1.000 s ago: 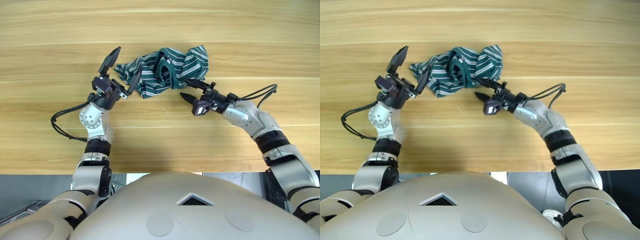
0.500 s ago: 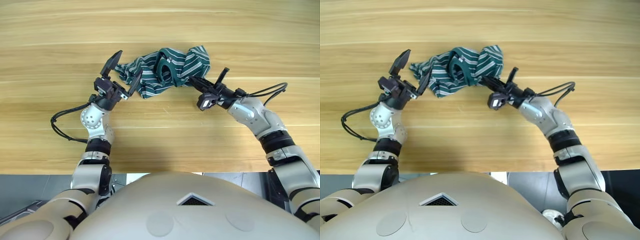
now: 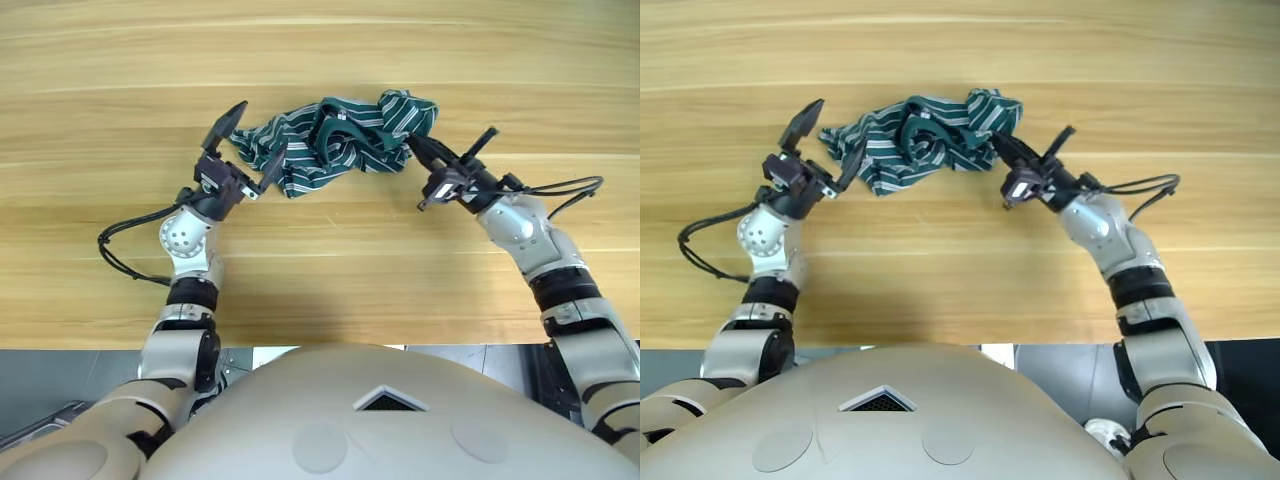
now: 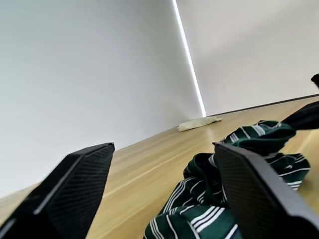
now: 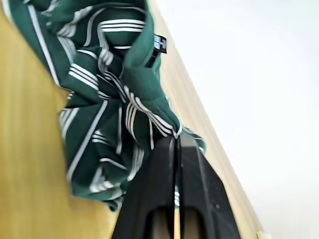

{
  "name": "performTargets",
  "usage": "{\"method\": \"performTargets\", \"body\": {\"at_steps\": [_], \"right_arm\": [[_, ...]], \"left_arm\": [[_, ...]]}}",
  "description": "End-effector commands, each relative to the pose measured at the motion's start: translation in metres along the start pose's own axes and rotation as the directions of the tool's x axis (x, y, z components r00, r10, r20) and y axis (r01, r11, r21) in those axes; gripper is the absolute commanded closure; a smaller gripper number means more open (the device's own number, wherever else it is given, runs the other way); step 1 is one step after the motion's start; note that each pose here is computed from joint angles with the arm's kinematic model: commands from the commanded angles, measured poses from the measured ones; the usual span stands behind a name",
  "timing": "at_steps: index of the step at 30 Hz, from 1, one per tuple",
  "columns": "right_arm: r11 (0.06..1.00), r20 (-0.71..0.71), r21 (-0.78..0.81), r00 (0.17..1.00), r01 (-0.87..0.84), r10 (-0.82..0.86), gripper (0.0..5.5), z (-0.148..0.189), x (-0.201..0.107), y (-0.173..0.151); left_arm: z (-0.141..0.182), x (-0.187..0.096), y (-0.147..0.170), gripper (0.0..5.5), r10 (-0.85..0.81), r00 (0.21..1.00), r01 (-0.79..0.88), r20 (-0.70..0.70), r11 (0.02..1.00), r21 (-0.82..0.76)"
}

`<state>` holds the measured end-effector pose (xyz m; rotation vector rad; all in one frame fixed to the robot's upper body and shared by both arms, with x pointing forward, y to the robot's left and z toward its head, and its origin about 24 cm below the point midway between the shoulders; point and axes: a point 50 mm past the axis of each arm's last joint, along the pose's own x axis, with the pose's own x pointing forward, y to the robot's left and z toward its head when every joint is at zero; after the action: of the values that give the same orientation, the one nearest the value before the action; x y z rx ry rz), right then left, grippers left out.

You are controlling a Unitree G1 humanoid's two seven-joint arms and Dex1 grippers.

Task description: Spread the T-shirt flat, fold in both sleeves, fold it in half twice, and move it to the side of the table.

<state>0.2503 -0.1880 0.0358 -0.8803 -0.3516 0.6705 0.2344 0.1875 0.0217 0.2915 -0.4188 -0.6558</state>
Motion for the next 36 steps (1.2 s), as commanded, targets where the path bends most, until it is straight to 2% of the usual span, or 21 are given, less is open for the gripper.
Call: {"method": "performTargets", "body": {"at_steps": [1, 3, 7, 10, 13, 17, 21, 26, 32, 34, 36], "right_arm": [[0.998, 0.063, 0.051, 0.997, 0.041, -0.045, 5.46, 0.012, -0.002, -0.007], [0.997, 0.09, 0.058, 0.994, 0.05, -0.055, 5.46, 0.018, -0.001, -0.008], [0.992, 0.149, 0.078, 0.983, 0.098, -0.109, 5.46, 0.03, 0.001, -0.016], [0.976, 0.219, 0.119, 0.954, 0.182, -0.204, 5.46, 0.044, 0.007, -0.032], [0.957, 0.264, 0.15, 0.922, 0.25, -0.282, 5.46, 0.054, 0.014, -0.048], [0.932, 0.276, 0.176, 0.893, 0.316, -0.355, 5.46, 0.059, 0.02, -0.063], [0.931, 0.268, 0.157, 0.893, 0.329, -0.361, 5.46, 0.058, 0.021, -0.068], [0.929, 0.296, 0.14, 0.881, 0.342, -0.369, 5.46, 0.064, 0.027, -0.079], [0.933, 0.295, 0.13, 0.885, 0.335, -0.359, 5.46, 0.062, 0.034, -0.08], [0.933, 0.293, 0.127, 0.886, 0.337, -0.36, 5.46, 0.061, 0.035, -0.081], [0.935, 0.299, 0.121, 0.886, 0.334, -0.355, 5.46, 0.062, 0.035, -0.081]], "left_arm": [[0.0, -0.013, -0.014, 1.73, -0.149, 0.982, 0.16, -0.118, 0.983, 0.088], [-0.003, -0.011, -0.028, 1.73, -0.233, 0.956, 0.256, -0.178, 0.959, 0.118], [-0.011, -0.001, -0.039, 1.73, -0.26, 0.937, 0.302, -0.234, 0.939, 0.164], [-0.016, 0.012, -0.039, 1.73, -0.207, 0.941, 0.276, -0.269, 0.928, 0.251], [-0.016, 0.025, -0.034, 1.73, -0.118, 0.966, 0.19, -0.232, 0.928, 0.32], [-0.016, 0.03, -0.037, 1.73, -0.074, 0.979, 0.139, -0.192, 0.927, 0.349], [-0.019, 0.034, -0.037, 1.73, -0.058, 0.98, 0.132, -0.192, 0.908, 0.397], [-0.01, 0.031, -0.076, 1.73, -0.242, 0.967, 0.256, -0.084, 0.931, 0.259], [0.002, 0.031, -0.107, 1.73, -0.356, 0.934, 0.349, 0.022, 0.926, 0.141], [0.005, 0.034, -0.11, 1.73, -0.346, 0.938, 0.339, 0.033, 0.931, 0.134], [-0.005, 0.047, -0.091, 1.73, -0.193, 0.98, 0.198, -0.044, 0.953, 0.231]]}}
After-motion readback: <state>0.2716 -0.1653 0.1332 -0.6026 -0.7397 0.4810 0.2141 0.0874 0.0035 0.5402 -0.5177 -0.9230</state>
